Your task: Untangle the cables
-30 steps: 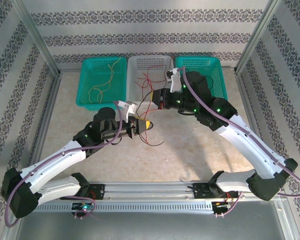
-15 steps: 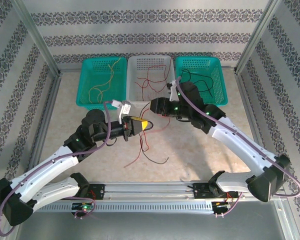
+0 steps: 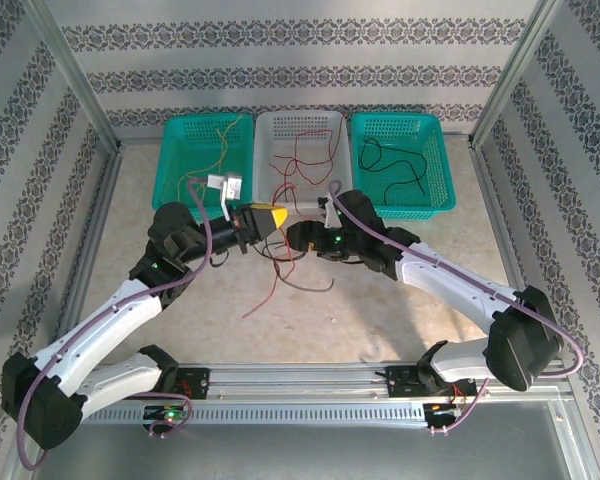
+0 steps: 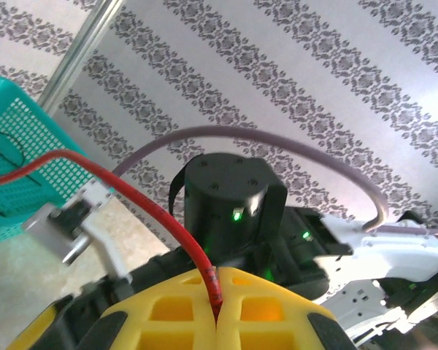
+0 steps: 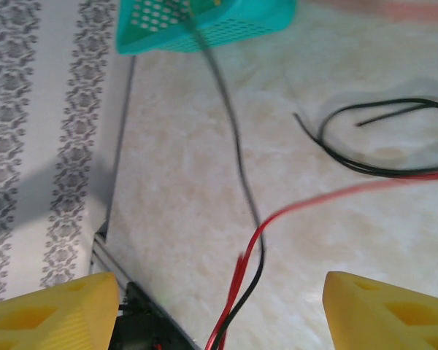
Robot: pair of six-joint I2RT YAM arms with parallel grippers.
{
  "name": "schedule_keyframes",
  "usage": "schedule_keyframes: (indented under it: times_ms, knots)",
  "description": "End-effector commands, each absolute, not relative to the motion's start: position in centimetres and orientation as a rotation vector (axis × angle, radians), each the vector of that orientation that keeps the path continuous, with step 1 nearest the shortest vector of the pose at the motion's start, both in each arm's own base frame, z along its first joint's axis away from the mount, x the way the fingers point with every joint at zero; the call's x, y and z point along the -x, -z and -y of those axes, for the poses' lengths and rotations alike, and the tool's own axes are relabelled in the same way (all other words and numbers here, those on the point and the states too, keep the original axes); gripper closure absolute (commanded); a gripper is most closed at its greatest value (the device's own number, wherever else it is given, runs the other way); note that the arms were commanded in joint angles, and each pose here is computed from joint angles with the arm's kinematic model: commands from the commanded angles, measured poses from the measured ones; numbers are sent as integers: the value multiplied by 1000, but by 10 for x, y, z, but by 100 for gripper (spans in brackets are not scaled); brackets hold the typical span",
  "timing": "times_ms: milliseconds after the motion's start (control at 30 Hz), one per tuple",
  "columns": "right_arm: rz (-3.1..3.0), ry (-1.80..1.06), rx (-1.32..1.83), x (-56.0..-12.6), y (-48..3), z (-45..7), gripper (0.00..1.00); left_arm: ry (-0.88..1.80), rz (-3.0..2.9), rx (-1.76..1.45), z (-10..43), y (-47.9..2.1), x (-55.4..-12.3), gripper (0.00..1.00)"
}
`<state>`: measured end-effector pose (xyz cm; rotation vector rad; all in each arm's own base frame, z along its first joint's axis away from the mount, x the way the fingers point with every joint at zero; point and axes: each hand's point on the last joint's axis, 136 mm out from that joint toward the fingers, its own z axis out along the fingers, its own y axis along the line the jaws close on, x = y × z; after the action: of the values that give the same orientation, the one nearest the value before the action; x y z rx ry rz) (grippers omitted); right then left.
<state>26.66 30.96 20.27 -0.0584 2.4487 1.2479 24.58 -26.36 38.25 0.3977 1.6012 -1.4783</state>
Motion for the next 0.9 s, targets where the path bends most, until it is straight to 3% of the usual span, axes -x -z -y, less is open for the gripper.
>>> schedule_keyframes:
  times_ms: [0, 200, 267, 367, 467, 600, 867]
  knots:
    - [-2384, -1383, 104, -264, -213, -336, 22, 1553, -1411, -485, 263, -439, -231, 100]
    - [-2451, -1348, 66, -273, -183, -359, 23, 1533, -1323, -533, 260, -480, -231, 100]
    - [-2491, -1313, 25, -278, -167, -359, 38, 1524, -1291, -543, 256, -494, -230, 100]
    - [-2567, -1230, -78, -287, -137, -347, 71, 1483, -1258, -536, 246, -514, -233, 100]
    - [-2636, -1181, -189, -291, -107, -331, 85, 1383, -1270, -476, 228, -532, -240, 100]
    - [-2698, -1111, -281, -290, -77, -312, 90, 1201, -1266, -375, 190, -564, -236, 100]
    - [-2729, -1064, -369, -288, -58, -296, 99, 1116, -1245, -343, 163, -594, -218, 100]
